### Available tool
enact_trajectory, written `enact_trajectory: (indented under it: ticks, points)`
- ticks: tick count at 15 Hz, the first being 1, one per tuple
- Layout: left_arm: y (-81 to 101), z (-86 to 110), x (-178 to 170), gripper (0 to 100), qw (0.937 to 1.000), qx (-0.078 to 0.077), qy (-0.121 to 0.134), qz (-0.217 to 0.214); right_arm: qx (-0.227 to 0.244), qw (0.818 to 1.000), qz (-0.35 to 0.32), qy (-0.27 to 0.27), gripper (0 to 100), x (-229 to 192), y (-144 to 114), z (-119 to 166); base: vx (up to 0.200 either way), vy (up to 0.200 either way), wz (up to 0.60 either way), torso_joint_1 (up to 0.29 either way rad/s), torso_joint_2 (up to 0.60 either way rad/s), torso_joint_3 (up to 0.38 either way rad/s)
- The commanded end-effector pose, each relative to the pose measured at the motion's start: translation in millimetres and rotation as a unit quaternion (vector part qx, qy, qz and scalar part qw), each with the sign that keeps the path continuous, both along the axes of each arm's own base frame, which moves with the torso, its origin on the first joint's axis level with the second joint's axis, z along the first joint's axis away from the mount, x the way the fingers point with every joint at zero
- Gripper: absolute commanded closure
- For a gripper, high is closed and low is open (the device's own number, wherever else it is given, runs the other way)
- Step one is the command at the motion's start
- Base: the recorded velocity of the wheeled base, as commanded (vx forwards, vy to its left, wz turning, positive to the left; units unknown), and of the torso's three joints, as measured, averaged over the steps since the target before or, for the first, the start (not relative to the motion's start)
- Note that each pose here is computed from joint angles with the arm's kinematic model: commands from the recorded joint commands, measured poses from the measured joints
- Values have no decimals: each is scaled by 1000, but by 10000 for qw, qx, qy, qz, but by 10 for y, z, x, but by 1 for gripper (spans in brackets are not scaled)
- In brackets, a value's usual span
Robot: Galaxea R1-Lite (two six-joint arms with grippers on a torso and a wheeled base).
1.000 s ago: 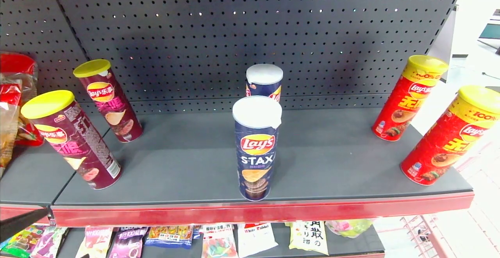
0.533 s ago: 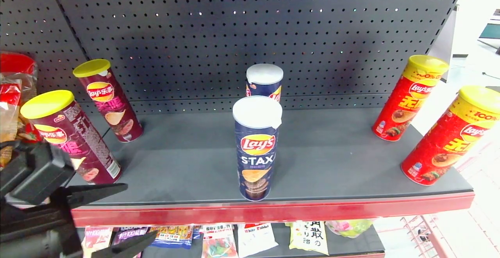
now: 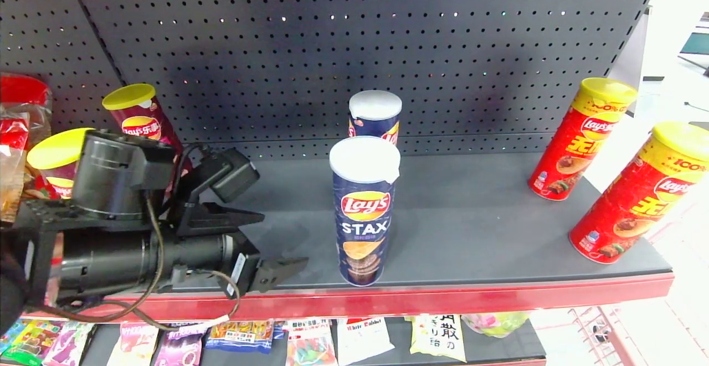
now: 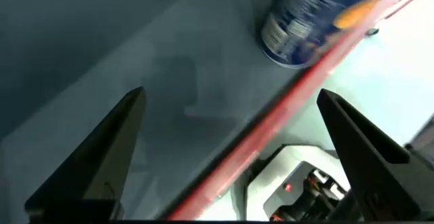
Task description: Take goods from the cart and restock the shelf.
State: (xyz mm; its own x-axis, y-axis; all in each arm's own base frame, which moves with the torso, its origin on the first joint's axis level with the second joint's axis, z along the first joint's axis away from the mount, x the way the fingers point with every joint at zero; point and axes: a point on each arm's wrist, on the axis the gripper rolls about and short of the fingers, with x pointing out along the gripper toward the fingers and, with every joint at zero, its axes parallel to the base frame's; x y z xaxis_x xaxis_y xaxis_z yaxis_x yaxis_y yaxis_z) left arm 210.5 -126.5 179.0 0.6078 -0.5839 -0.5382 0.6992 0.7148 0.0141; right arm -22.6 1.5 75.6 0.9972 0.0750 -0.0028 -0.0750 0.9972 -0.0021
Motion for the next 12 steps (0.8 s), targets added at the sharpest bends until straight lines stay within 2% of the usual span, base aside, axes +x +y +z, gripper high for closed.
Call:
enact_trajectory:
  ticks: [1,5,12]
  points:
    - [-109,-127,154,0,9997,141,205,-28,-4,10000,0,-6,0,0,0,1,0,0,0,0,0,0]
    - [-195,-232,263,0,9991,258,349,-29,4,10000,0,-6,0,0,0,1,0,0,0,0,0,0]
    - [-339,-283,426,0,9988,337,338,-130,-4,10000,0,-6,0,0,0,1,0,0,0,0,0,0]
